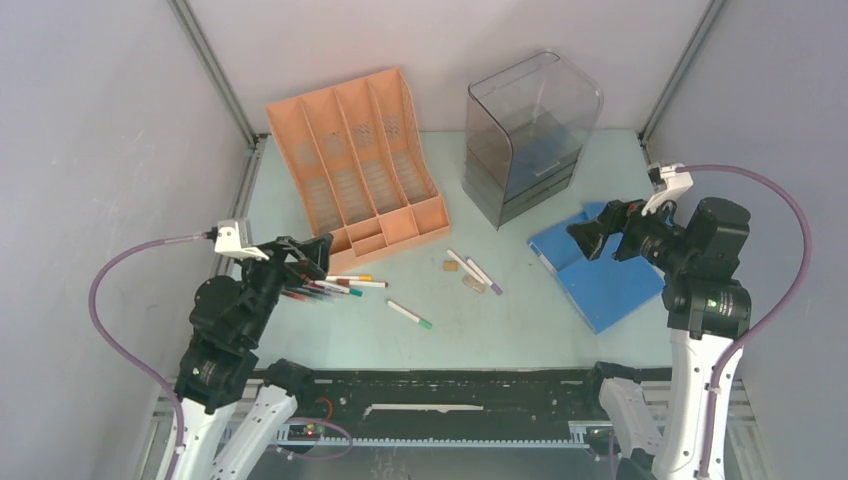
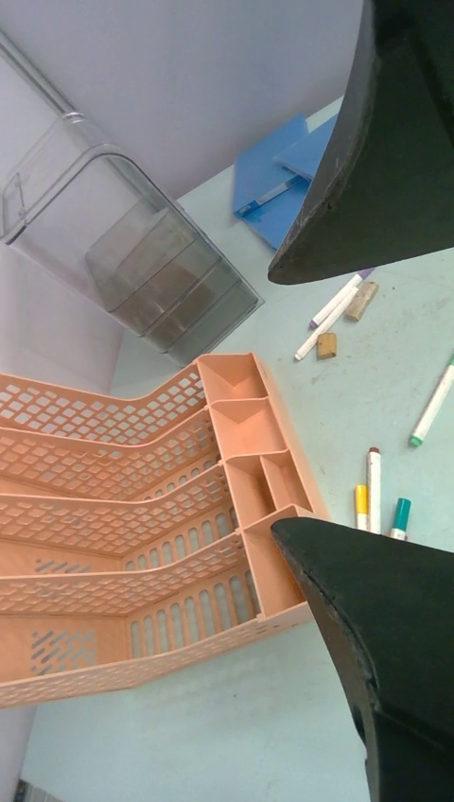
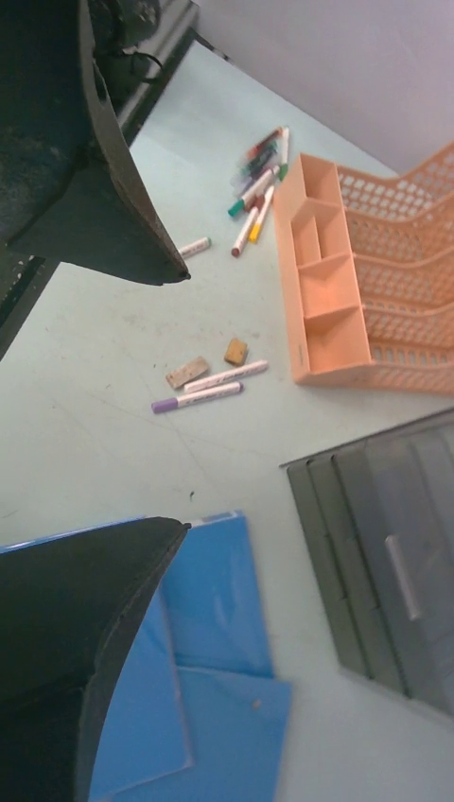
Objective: Organize the desk
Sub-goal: Pick up the folder from the center of the board.
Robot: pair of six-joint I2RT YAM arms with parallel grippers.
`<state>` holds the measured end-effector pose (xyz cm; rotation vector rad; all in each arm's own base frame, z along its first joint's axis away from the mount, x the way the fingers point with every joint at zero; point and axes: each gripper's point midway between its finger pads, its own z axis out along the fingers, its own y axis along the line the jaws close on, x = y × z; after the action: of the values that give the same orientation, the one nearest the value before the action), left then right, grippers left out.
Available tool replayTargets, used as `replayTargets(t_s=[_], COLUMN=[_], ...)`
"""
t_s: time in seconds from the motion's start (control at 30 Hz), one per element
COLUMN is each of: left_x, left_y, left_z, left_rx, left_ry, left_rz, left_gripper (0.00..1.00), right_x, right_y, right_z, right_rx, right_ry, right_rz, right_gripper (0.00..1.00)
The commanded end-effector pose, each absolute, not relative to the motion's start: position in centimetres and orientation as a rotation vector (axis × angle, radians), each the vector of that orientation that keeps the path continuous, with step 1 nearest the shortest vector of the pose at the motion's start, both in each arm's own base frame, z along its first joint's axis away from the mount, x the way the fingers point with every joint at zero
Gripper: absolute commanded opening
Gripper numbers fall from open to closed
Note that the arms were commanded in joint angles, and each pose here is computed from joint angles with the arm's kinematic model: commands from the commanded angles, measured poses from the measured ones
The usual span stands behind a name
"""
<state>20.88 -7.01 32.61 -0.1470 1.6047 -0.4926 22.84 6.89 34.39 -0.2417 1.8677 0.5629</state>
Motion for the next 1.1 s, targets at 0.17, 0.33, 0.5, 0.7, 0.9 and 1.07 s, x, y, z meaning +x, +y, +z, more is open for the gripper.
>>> replayTargets(t_s=[0.17,0.33,0.5,0.7,0.9,1.07], left_x=[21.2,21.5,21.3,21.2,21.4,21.8], left_y=[-9.8,-12.4,-16.2,-21.2,-26.8,-31.6], left_z=[29.6,28.1,26.2,24.9,24.6,23.7], left_rx=[-0.147,-0.098,-0.01,0.084,0.179,0.216], left_ry=[1.667,1.696,1.732,1.718,1.693,1.72], left_rz=[-0.69,-0.841,-1.0,-1.113,-1.213,-1.321], left_gripper=[1.0,1.0,1.0,1.0,1.0,1.0], right_x=[23.3,23.4,23.2,21.1,20.4,20.7], right_y=[3.9,4.4,6.1,8.9,9.1,8.4], right_z=[33.0,31.7,29.2,25.4,24.4,24.2], right_rx=[-0.006,-0.058,-0.262,-0.564,-0.63,-0.634], right_ry=[1.88,1.867,1.832,1.769,1.716,1.715], right_rz=[0.45,0.478,0.528,0.617,0.574,0.502], right_gripper=[0.99,0.99,1.0,1.0,1.0,1.0])
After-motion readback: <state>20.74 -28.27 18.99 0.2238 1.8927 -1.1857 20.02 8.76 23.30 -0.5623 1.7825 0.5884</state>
